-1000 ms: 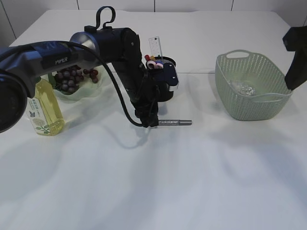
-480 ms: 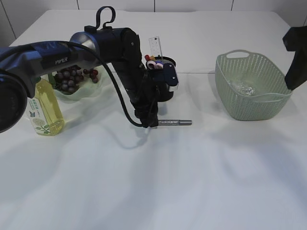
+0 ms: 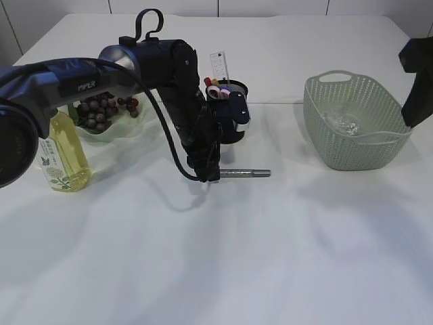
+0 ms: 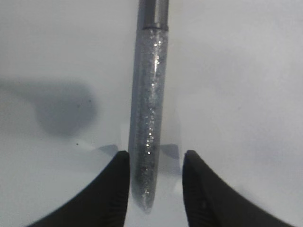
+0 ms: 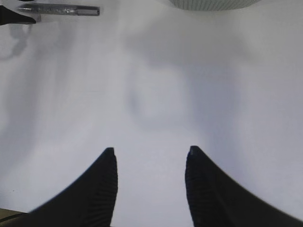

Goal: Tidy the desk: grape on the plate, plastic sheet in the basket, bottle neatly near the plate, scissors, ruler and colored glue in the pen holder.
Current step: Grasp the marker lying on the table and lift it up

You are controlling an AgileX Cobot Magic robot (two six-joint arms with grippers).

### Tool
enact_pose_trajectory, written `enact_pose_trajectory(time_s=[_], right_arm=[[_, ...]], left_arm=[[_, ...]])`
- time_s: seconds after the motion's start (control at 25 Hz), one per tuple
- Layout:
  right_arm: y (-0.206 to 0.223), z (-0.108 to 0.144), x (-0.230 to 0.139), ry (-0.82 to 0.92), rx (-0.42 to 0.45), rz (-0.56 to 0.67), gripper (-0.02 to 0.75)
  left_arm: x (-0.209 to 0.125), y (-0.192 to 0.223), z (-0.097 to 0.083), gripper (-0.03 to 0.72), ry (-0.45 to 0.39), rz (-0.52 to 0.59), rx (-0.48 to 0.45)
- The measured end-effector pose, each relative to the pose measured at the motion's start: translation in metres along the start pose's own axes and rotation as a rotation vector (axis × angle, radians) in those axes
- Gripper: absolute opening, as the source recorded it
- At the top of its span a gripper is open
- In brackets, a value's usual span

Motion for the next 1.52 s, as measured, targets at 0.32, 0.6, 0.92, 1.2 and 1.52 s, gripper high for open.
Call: enact_pose_trajectory(time_s=[0.32, 0.6, 0.92, 1.2, 1.52], right_arm=[[0.0, 0.0, 0.0, -0.002, 0.0, 0.0, 0.379], [0.0, 0.0, 0.0, -0.002, 0.0, 0.0, 0.38], [0.0, 0.0, 0.0, -0.002, 0.0, 0.0, 0.379], [0.0, 0.0, 0.0, -0.002, 0.0, 0.0, 0.379], [0.0, 0.0, 0.0, -0.002, 0.0, 0.0, 0.379]], left_arm=[[-0.001, 0.0, 0.0, 0.266, 0.004, 0.006, 0.004], [-0.002, 0.004, 0.001, 0.263, 0.006, 0.017, 0.003], [-0.003, 0.005, 0.001, 0.263, 0.008, 0.019, 0.007], [-0.004, 0.011, 0.002, 0.26, 0.007, 0.02, 0.01], [-0.004, 0.012, 0.002, 0.236, 0.007, 0.019, 0.011]])
Point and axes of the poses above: a point on each arm's last joint axis where the gripper is mounted, y pointing out along that axis toward the gripper, z along the wrist's bending axis when the last joint is at zero, x = y × z, the point moved 1 cm from there along y, pointing out along that axis toward the gripper, and after that the axes turned 8 degrees about -y, right-handed, at the moved point
